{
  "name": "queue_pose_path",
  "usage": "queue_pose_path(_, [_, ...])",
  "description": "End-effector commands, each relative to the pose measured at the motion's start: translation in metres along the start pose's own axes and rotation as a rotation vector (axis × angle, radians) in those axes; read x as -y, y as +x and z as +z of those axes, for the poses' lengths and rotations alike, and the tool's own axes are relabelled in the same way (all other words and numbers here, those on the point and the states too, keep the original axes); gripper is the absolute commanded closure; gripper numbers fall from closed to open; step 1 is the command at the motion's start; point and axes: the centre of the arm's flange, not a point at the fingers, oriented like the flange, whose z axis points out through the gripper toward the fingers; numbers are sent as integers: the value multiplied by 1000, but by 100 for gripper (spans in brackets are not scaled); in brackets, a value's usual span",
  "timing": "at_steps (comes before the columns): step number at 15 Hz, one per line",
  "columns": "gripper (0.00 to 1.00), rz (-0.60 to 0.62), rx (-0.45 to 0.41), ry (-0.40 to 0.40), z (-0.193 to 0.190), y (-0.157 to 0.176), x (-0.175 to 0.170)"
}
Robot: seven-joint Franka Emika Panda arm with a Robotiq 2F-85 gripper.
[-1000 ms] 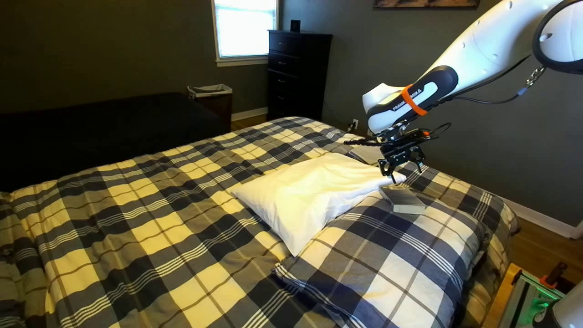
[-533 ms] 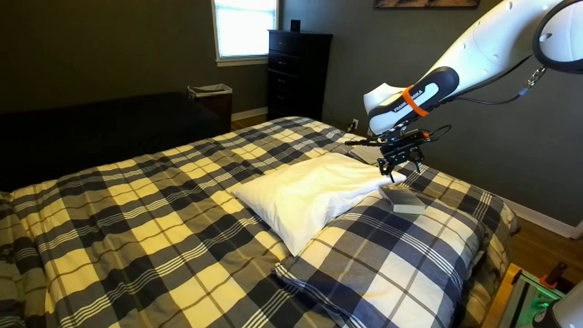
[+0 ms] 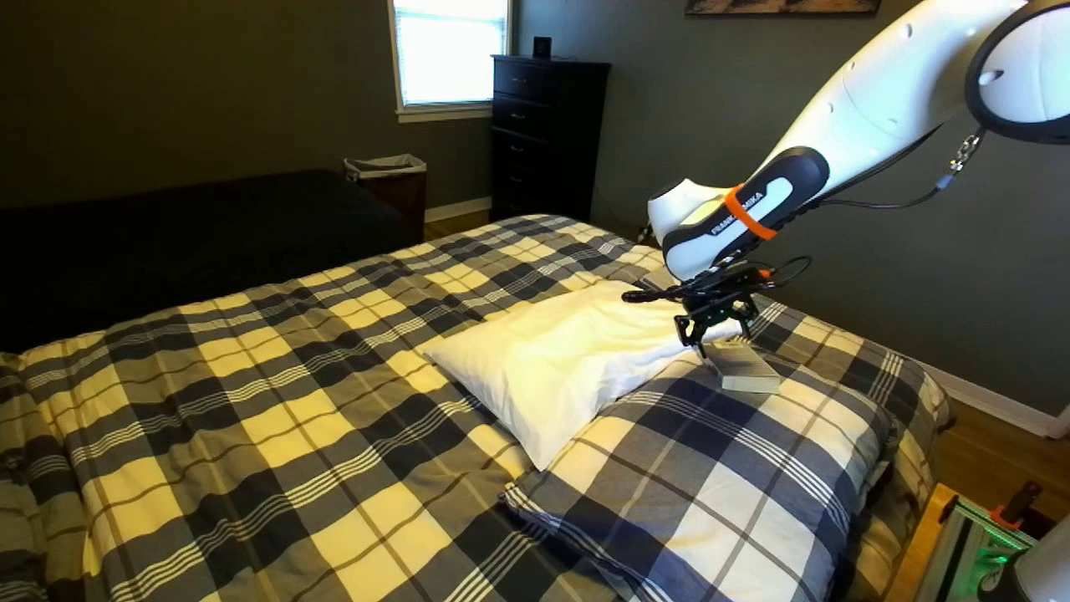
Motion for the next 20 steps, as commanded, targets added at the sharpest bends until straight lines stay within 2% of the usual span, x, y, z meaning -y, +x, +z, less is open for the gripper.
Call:
queue_pose_path(1, [0,-15,-17,-69,21,-3,27])
queue_pose_path(5, [0,-46,-13,-138,44,-8,50])
queue_pose_path(7, [0,-61,-16,-196,58,-10,58])
queue_pose_path(12, [0,-67,-40,-318,78,-4,55])
queue_pose_path(13, [15,-62,-45,-336,80,-2,53])
queue_pose_path(14, [26,-54,-49,-352,82,0,50])
queue_pose_path(20, [73,26,-81,-407,84,15,20])
